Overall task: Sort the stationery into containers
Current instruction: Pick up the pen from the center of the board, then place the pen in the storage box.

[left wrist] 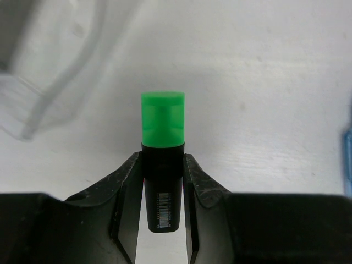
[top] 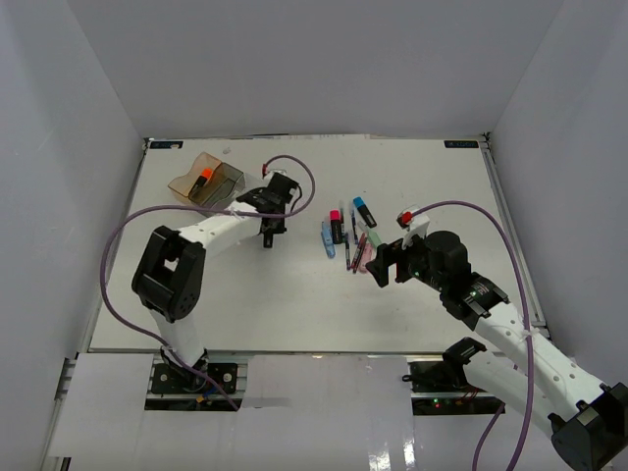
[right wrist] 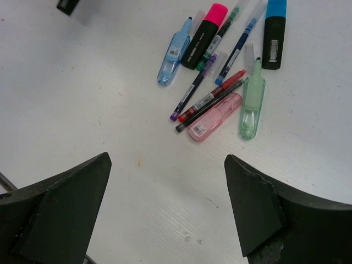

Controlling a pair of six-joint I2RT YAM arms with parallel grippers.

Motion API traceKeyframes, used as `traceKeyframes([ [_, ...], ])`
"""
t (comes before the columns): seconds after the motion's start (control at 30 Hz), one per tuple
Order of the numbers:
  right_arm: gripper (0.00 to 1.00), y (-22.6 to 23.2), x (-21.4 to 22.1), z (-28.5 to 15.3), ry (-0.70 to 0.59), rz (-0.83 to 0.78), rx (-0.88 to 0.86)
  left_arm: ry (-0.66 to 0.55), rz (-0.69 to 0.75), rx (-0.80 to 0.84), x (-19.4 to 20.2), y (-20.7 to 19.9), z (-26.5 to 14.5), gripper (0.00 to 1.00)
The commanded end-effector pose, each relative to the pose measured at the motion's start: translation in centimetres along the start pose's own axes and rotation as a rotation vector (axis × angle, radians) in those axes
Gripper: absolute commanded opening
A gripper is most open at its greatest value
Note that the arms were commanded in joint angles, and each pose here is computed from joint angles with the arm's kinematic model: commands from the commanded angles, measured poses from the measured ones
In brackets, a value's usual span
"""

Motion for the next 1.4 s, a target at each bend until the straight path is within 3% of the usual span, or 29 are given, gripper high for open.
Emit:
traceKeyframes([
  [0.0,0.9,0.2,-0.4,-0.1,-0.022,-0.012,-0.016,-0.2,0.057,-0.002,-7.9,5.1,-2.4,0.22],
  [0.2,0.9,1.0,-0.1,0.4,-0.02,-0.013,-0.077,-0.417,0.165,-0.005,-16.5,12.7,-1.5,0.21],
  [0.33,0.9,1.4,-0.2,0.4,-0.022,-0.019,-0.109,-0.472,0.235,-0.074,-19.9,16.2,0.1,0.22],
  [0.5,0.9,2.0,0.0,0.6,-0.04,-0.023,-0.155,-0.517,0.369,-0.107,-21.6,18.0,3.0,0.25],
  [0.6,0.9,2.1,0.2,0.8,-0.032,-0.023,-0.17,-0.48,0.444,-0.124,-21.3,18.5,5.3,0.29],
  [0.7,0.9,2.2,0.2,1.0,-0.028,-0.025,-0.178,-0.481,0.435,-0.11,-21.4,18.9,7.2,0.32],
  [0.83,0.9,2.2,0.4,1.2,-0.013,-0.023,-0.183,-0.454,0.4,-0.086,-21.2,19.4,8.9,0.39],
  [0.93,0.9,2.2,0.5,1.3,-0.007,-0.02,-0.185,-0.44,0.387,-0.063,-20.6,19.1,9.6,0.51],
  [1.0,0.9,2.2,0.3,1.4,-0.007,-0.019,-0.188,-0.426,0.373,-0.066,-20.1,19.2,9.9,0.64],
  [1.07,0.9,2.3,0.2,1.4,-0.007,-0.019,-0.189,-0.424,0.32,-0.093,-20.1,21.3,9.8,0.73],
  [1.2,0.9,1.9,-0.5,1.5,-0.013,-0.028,-0.163,-0.468,0.257,-0.094,-21.5,21.6,8.0,0.86],
  [1.37,0.91,-0.7,-4.6,2.4,0.001,-0.009,0.019,-0.521,0.069,-0.027,-23.6,20.8,2.8,0.98],
])
Point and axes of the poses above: each gripper's point midway between its finger pads, its own z axis out along the fingers, its own y axis along the line the jaws close on, x = y × z, the point moved 4 cm from there along -z, back along the fingers, and after that the axes turned 8 degrees about -z, right-handed, at the moved point
